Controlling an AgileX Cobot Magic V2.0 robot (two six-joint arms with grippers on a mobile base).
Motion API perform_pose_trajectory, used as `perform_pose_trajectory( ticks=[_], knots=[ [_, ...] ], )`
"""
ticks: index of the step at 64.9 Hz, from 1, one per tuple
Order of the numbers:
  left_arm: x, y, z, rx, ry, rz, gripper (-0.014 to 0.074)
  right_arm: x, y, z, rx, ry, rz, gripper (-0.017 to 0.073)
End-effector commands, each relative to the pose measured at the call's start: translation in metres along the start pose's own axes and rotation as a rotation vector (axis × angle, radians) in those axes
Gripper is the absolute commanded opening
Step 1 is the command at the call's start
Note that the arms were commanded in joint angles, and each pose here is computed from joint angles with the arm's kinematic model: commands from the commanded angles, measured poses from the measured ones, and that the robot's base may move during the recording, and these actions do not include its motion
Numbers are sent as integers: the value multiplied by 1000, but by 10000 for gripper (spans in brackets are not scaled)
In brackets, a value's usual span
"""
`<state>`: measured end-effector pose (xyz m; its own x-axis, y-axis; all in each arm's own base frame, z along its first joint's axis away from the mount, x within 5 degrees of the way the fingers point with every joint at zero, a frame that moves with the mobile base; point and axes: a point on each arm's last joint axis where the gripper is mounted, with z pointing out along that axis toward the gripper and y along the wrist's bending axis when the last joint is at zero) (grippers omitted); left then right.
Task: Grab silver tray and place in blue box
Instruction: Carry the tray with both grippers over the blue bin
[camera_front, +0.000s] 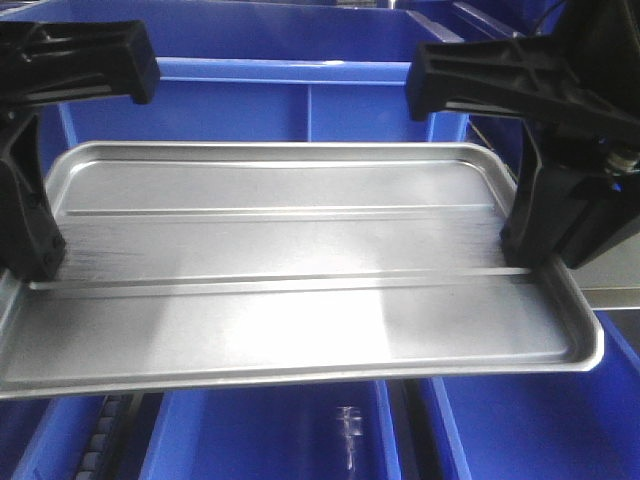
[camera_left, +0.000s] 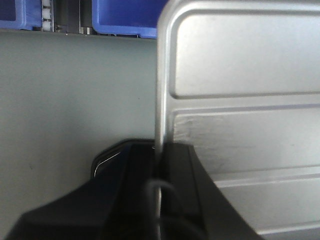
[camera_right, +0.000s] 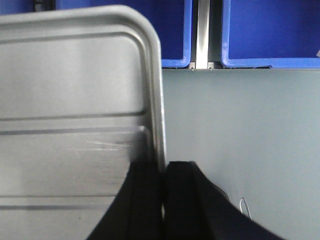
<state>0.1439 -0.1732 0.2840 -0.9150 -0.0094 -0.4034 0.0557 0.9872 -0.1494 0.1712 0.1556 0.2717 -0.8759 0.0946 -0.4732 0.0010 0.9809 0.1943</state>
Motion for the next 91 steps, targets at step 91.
perform_pose_trajectory(
  ticks=[91],
  knots=[
    [-76, -2, -80, 135, -327, 95, -15, -77, 32, -85, -169, -278, -75, 59]
  ],
)
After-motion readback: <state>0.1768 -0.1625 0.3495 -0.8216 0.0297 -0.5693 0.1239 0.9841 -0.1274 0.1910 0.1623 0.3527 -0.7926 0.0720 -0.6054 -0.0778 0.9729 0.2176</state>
